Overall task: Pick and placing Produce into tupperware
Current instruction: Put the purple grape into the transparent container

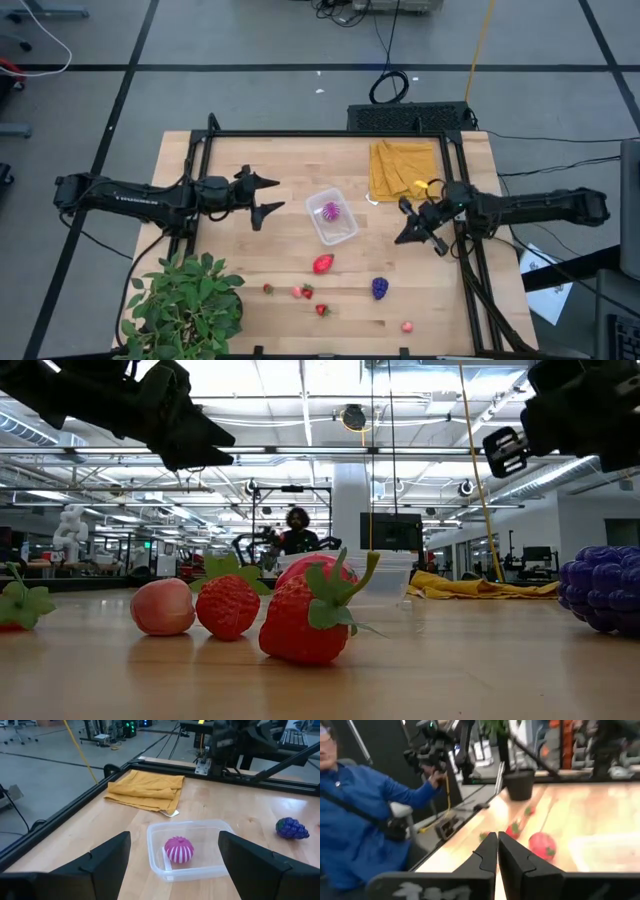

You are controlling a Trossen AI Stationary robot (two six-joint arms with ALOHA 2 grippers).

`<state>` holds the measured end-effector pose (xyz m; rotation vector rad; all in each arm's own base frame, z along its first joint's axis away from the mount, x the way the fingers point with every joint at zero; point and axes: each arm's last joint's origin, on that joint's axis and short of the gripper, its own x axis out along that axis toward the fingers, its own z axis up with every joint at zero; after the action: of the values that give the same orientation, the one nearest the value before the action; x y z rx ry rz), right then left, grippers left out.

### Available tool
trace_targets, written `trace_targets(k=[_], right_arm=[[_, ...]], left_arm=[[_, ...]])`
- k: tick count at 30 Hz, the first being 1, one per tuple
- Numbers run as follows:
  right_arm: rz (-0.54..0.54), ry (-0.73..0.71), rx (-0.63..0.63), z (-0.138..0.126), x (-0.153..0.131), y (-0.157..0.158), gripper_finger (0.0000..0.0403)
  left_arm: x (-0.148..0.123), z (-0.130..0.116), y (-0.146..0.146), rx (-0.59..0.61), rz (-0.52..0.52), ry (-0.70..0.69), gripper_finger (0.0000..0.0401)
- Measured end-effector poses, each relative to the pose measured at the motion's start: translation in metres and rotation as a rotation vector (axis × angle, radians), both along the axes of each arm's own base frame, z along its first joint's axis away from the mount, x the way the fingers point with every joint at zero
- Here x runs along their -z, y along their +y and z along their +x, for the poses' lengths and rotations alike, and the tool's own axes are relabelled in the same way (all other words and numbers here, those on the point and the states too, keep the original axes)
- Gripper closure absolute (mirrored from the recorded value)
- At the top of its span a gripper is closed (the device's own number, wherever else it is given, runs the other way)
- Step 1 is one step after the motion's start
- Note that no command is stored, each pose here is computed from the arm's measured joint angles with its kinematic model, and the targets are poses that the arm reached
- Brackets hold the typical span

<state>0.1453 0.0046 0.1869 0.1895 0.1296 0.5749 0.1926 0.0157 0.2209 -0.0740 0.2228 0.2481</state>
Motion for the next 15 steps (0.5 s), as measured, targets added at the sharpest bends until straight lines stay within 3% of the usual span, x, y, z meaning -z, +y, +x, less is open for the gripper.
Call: trace_targets(k=[5, 15], right_arm=[[0.0, 0.049, 0.047, 0.005, 0.006, 0.006, 0.036], [-0.069, 0.128, 0.136, 0.014, 0.019, 0.016, 0.0244]], left_arm=[[0.0, 0.0, 0.0, 0.0, -0.001, -0.002, 0.0093], [0.0, 0.0, 0.0, -0.005, -0.023, -0.008, 0.0093]])
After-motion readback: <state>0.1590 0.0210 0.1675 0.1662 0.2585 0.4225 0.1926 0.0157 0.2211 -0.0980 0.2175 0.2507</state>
